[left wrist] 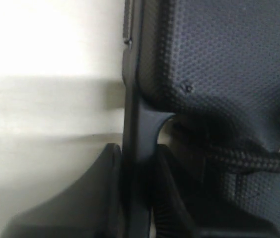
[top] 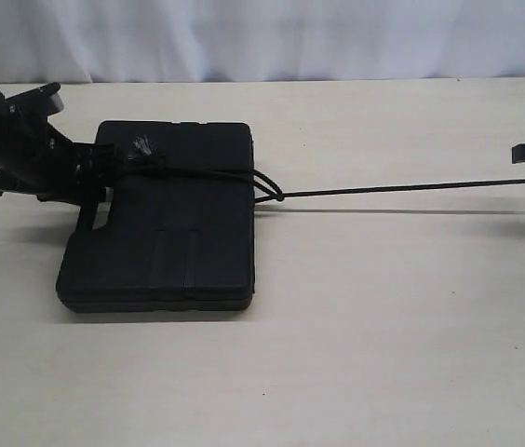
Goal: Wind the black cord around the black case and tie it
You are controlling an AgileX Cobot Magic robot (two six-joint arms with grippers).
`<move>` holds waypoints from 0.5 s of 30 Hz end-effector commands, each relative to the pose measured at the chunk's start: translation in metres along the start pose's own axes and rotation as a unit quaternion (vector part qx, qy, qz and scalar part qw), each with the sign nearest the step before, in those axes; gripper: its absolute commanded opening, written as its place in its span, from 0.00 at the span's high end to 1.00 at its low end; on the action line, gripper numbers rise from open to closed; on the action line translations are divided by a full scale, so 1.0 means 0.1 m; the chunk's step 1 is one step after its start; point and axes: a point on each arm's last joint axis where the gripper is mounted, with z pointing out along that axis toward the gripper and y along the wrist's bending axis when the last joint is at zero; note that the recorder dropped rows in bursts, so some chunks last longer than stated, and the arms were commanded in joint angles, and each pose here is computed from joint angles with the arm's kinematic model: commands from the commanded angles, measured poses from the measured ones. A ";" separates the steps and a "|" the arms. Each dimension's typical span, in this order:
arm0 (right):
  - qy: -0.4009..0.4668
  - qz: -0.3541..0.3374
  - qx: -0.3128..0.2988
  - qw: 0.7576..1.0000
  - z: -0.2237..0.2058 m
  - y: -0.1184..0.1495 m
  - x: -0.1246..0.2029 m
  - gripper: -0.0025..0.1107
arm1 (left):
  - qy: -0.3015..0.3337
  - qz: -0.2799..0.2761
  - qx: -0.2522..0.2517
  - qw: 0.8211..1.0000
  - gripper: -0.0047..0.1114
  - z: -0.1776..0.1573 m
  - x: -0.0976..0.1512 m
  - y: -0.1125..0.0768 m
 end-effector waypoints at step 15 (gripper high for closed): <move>-0.067 0.019 0.062 0.996 -0.06 -0.24 -0.11 0.94 | -0.131 0.035 0.005 0.991 0.96 0.03 -0.10 -0.47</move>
